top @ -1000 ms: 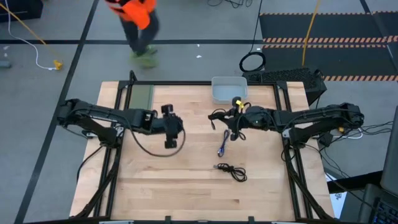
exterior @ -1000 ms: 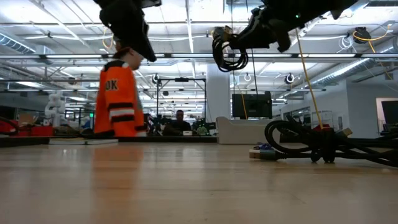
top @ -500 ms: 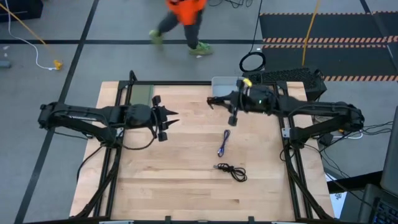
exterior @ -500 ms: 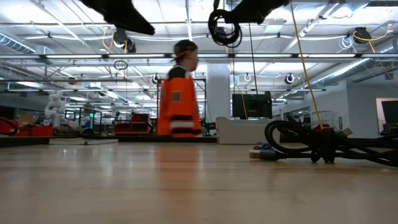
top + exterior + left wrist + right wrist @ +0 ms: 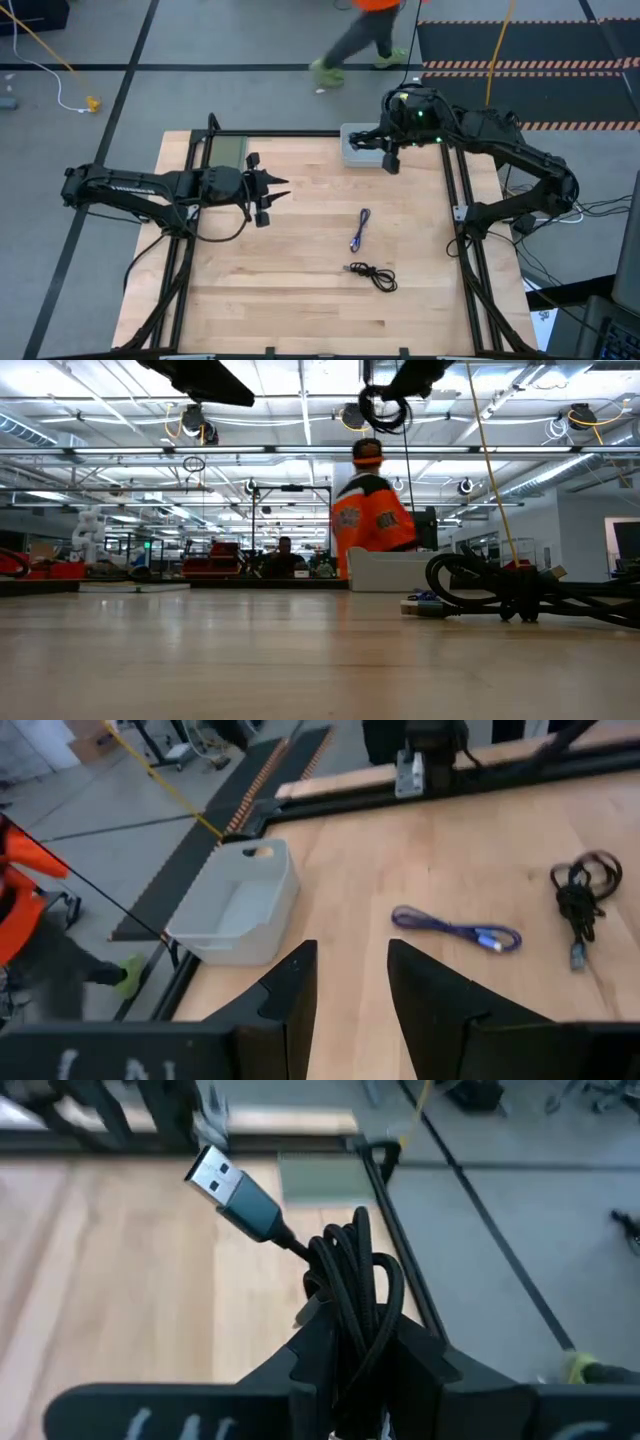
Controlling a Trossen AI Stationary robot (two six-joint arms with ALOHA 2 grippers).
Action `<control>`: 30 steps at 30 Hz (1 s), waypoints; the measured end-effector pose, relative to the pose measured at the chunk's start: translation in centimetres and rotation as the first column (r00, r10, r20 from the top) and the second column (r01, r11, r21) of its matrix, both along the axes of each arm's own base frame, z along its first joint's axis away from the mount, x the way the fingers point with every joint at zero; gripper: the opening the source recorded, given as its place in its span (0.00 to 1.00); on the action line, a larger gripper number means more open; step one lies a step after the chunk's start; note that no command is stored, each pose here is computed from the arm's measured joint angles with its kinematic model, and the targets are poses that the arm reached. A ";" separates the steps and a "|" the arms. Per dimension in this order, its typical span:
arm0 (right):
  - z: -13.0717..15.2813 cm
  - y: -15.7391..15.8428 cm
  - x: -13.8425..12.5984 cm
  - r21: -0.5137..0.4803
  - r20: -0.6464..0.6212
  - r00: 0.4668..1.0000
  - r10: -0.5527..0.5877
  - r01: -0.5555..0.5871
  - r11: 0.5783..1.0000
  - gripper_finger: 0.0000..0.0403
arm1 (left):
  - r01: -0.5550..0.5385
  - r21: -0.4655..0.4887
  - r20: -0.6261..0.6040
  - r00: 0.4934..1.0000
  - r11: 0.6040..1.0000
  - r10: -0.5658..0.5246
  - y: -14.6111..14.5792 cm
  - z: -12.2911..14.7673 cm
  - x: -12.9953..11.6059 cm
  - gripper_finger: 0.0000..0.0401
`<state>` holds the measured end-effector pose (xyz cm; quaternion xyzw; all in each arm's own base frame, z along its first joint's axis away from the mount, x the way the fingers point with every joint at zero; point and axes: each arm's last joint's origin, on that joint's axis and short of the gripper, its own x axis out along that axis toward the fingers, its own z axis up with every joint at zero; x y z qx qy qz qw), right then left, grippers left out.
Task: Pick and place USB-C Cables
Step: Put the left black charger cable into the white bin
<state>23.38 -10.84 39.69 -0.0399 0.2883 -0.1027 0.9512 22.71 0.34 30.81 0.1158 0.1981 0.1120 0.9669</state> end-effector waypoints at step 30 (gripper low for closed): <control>-12.7 -15.0 2.9 0.134 -0.392 0.893 -0.221 0.293 0.947 0.15 | 0.007 0.032 0.065 0.998 0.999 -0.009 0.1 0.7 0.2 0.32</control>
